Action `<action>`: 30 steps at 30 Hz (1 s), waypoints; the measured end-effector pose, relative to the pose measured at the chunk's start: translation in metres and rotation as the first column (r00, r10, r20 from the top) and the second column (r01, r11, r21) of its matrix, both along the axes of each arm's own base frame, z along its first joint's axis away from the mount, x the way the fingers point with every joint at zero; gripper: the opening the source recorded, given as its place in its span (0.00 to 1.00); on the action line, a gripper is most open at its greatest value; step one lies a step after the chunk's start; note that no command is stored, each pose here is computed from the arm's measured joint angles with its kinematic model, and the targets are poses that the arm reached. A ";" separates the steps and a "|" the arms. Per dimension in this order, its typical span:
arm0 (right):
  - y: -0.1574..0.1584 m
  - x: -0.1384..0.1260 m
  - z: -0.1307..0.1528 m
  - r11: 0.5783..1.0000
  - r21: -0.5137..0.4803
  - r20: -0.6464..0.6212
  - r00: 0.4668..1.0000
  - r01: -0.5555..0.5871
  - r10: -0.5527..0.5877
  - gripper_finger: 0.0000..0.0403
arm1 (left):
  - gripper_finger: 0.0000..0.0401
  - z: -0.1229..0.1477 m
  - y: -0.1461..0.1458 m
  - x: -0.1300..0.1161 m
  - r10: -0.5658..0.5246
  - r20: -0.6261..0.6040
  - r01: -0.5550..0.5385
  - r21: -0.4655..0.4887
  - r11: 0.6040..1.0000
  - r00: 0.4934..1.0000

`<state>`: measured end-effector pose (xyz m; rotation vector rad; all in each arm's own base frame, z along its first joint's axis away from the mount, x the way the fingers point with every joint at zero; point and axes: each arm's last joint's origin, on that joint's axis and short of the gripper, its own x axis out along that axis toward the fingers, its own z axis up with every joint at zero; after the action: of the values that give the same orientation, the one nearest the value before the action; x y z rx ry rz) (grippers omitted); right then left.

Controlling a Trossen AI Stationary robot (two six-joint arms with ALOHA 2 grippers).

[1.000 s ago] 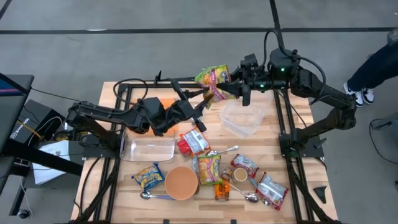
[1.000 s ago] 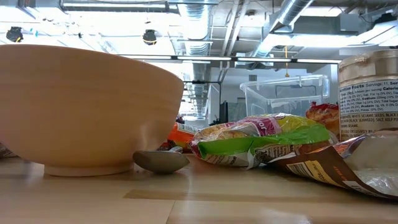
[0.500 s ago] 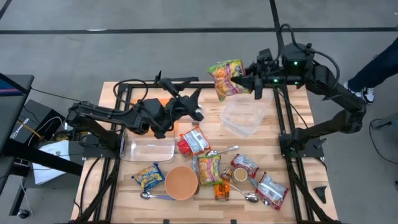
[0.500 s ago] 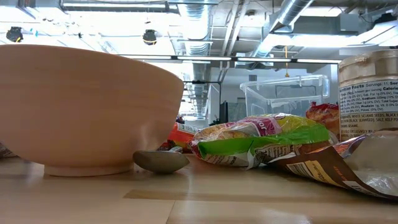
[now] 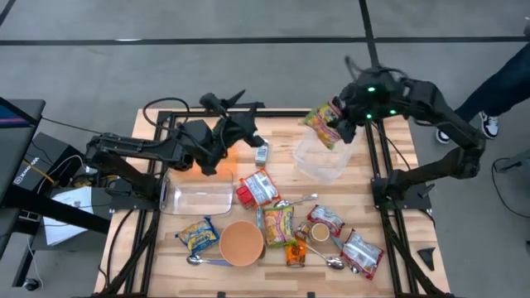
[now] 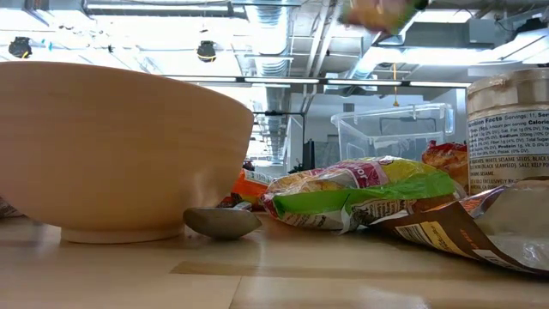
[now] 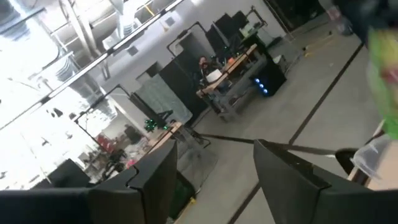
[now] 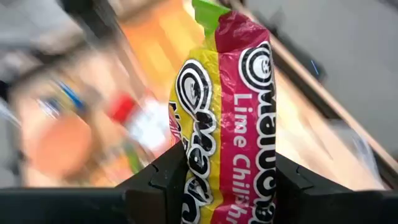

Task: Pick & Place Food Item
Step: Put the top green noodle pack into the top transparent bin

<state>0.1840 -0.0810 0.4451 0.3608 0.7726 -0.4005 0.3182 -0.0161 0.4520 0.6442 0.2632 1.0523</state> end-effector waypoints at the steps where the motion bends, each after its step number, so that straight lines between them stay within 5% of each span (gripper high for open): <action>1: -0.003 0.001 -0.005 1.000 -0.002 -0.059 0.998 0.005 -0.005 0.36 | 0.52 0.002 0.001 -0.001 -0.009 0.025 0.009 -0.007 1.000 1.000; 6: -0.019 0.011 -0.030 1.000 -0.011 -0.303 0.953 -0.012 0.008 0.36 | 0.51 0.004 0.007 -0.003 -0.051 0.081 0.053 -0.026 0.998 0.995; 12: -0.035 0.022 -0.064 0.998 0.018 -0.438 0.897 -0.058 0.060 0.36 | 0.52 -0.003 0.007 -0.002 -0.063 0.074 0.068 -0.064 0.996 0.995; 30: -0.070 0.014 -0.159 0.998 -0.027 -0.474 0.879 -0.064 0.043 0.36 | 0.51 -0.013 0.004 0.001 -0.139 0.108 0.153 -0.141 0.978 0.984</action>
<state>0.1976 -0.1508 0.2863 0.1995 1.2500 -0.4593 0.3195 -0.0125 0.4391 0.4689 0.2043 0.9103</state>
